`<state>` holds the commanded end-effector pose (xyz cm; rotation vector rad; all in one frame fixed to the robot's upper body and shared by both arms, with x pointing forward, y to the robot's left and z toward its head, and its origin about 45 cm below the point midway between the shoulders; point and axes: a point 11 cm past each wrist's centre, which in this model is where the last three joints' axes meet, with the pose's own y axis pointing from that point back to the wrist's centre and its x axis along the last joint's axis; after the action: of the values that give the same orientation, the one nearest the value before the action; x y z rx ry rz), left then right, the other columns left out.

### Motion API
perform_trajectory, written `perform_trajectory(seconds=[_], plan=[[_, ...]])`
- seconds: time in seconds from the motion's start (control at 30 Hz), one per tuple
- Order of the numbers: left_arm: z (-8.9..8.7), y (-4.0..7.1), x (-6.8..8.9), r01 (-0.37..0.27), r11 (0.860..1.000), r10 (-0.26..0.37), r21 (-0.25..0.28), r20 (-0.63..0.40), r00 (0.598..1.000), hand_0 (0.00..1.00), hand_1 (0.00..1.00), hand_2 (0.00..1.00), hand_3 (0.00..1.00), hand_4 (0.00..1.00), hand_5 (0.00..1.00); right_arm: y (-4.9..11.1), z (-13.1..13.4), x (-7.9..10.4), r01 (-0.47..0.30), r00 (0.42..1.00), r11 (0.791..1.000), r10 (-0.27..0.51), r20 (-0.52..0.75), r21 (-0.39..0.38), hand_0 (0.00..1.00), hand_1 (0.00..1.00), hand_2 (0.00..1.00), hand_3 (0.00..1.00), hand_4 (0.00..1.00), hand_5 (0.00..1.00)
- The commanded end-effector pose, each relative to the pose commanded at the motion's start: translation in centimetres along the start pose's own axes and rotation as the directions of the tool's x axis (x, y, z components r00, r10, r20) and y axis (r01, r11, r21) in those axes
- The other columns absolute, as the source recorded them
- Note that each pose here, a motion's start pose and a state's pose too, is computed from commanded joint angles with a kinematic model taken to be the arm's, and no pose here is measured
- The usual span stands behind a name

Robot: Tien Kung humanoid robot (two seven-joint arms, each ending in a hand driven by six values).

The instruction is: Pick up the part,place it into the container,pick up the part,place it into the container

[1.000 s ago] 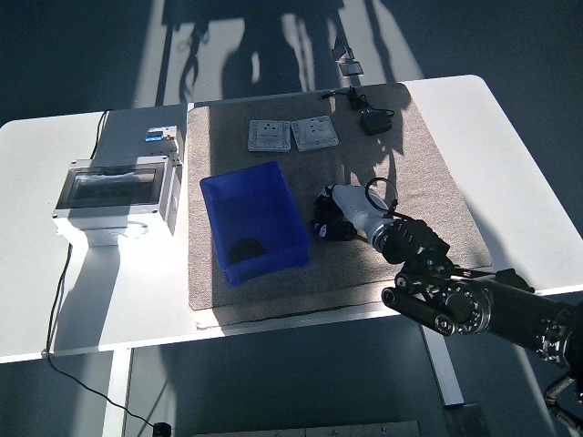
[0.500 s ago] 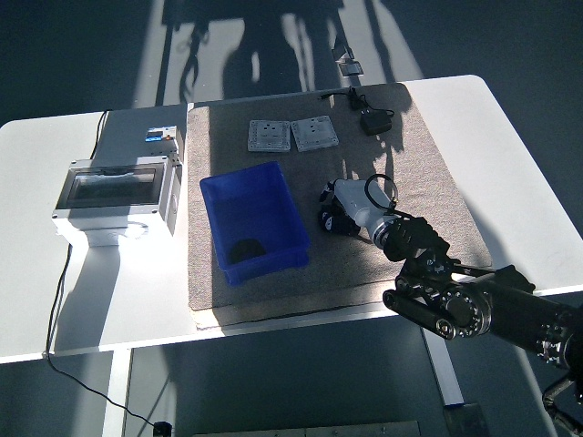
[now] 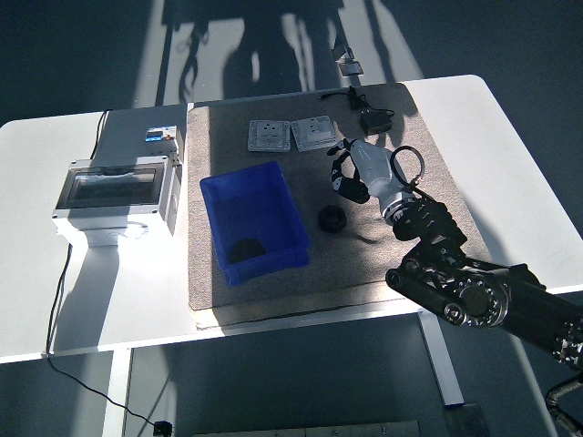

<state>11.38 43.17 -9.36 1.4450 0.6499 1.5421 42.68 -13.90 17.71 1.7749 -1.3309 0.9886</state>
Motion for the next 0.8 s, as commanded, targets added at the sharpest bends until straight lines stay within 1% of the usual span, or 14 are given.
perform_trajectory(seconds=[0.07,0.1,0.27,0.3,0.37,0.5,0.67,0.7,0.8], plan=[[-0.1,0.0,0.0,-0.001,1.0,0.001,0.002,-0.002,1.0,0.673,0.638,0.679,0.555,0.517,0.496,0.3,-0.3,-0.1,0.03,0.999,1.0,-0.03,-0.03,-0.004,0.683,0.69,0.84,0.954,0.704,0.408],[-0.1,0.0,0.0,-0.001,1.0,0.001,0.002,-0.002,1.0,0.673,0.638,0.679,0.555,0.513,0.507,0.5,-0.5,-0.2,0.049,0.998,0.999,-0.049,-0.05,-0.004,0.807,0.873,0.948,0.998,0.932,0.562],[-0.2,0.0,0.0,-0.001,1.0,0.001,0.004,0.0,1.0,0.673,0.638,0.679,0.555,0.513,0.507,1.5,-2.0,-1.6,0.149,0.979,0.989,-0.15,-0.14,-0.014,0.807,0.873,0.948,0.998,0.932,0.562],[-0.2,0.0,0.0,-0.001,1.0,0.001,0.005,0.001,1.0,0.673,0.639,0.683,0.556,0.518,0.534,1.7,-2.1,-1.8,0.166,0.974,0.986,-0.167,-0.153,-0.021,0.998,0.998,0.998,0.998,0.998,0.622],[-0.2,0.0,0.0,0.0,1.0,0.0,0.005,0.001,1.0,0.673,0.639,0.683,0.556,0.518,0.534,1.9,-2.1,-2.4,0.201,0.963,0.979,-0.204,-0.177,-0.038,0.998,0.998,0.998,0.998,0.998,0.622],[-0.2,0.0,0.0,0.001,1.0,-0.001,0.005,0.0,1.0,0.673,0.639,0.685,0.557,0.519,0.539,2.2,-1.5,-3.2,0.246,0.945,0.967,-0.256,-0.204,-0.072,0.998,0.998,0.998,0.998,0.998,0.618],[-0.1,0.0,0.0,0.001,1.0,-0.001,0.003,0.0,1.0,0.673,0.639,0.685,0.557,0.519,0.539,2.3,-0.3,-4.3,0.273,0.925,0.953,-0.297,-0.237,-0.128,0.998,0.998,0.998,0.998,0.998,0.618],[-0.1,0.0,-0.1,0.001,1.0,-0.001,0.003,-0.001,1.0,0.673,0.639,0.686,0.557,0.517,0.545,2.3,0.0,-4.4,0.273,0.923,0.952,-0.3,-0.241,-0.138,0.998,0.841,0.914,0.975,0.998,0.627],[-0.1,0.0,-0.1,0.001,1.0,-0.001,0.002,-0.002,1.0,0.673,0.639,0.686,0.557,0.517,0.545,2.3,0.4,-4.7,0.267,0.923,0.952,-0.297,-0.242,-0.149,0.998,0.841,0.914,0.975,0.998,0.627]])
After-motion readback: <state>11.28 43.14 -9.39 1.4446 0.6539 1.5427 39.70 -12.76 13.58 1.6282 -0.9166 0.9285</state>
